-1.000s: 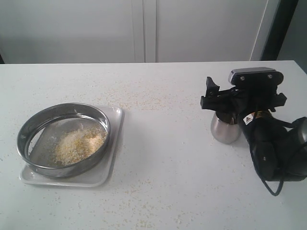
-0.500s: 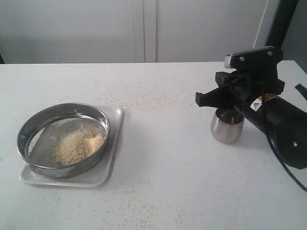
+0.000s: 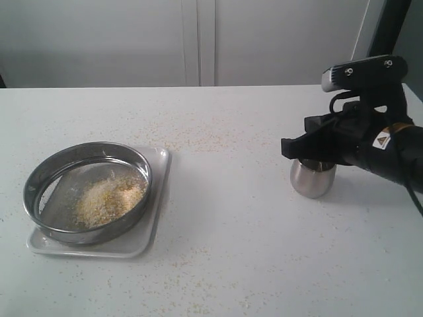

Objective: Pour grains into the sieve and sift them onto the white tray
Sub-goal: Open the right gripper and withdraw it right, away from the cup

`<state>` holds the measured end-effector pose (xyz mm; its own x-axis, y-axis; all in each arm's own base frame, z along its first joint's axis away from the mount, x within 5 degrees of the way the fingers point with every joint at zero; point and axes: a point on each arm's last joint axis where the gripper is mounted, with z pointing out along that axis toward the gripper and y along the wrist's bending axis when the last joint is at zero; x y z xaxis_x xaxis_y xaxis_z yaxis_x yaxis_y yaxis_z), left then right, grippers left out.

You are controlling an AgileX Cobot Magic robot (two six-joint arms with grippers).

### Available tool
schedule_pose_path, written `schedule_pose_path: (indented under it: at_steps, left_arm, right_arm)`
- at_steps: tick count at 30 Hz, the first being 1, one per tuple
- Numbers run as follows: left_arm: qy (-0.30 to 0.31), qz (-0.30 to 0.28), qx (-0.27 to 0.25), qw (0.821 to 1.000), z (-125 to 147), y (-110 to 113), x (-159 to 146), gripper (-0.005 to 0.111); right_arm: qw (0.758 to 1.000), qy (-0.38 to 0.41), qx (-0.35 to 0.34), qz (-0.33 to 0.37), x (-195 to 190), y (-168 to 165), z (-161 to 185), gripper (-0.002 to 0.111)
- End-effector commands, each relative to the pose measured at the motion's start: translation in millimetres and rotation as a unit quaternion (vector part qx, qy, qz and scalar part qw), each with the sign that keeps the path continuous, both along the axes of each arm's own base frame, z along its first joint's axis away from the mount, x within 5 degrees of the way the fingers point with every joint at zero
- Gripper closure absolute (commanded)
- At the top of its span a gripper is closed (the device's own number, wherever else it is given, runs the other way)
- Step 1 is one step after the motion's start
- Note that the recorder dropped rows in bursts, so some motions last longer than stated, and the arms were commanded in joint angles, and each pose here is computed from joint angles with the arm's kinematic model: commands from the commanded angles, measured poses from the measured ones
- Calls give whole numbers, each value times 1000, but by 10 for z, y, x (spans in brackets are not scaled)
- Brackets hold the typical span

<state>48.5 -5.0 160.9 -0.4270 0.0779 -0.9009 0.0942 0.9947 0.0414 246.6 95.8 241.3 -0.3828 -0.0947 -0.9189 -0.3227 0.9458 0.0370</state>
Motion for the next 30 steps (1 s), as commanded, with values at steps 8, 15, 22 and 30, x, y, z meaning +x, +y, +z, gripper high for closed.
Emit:
schedule_pose_path:
  at_steps: [8,15,22,30]
  left_arm:
    - [7,0,-5,1000,-28,-4,-7,107]
    - [7,0,-5,1000,-28,-4,-7,107]
    - [7,0,-5,1000,-28,-4,-7,107]
    - [7,0,-5,1000,-28,-4,-7,107]
  right_arm:
    - [998,53,-7,24,-455,-136,338,108]
    - [992,119,-26,43,-724,-203,416,108]
    - [986,145,-56,53,-838,-252,452,108]
    - [975,184,-122,15,-878,-384,382,108]
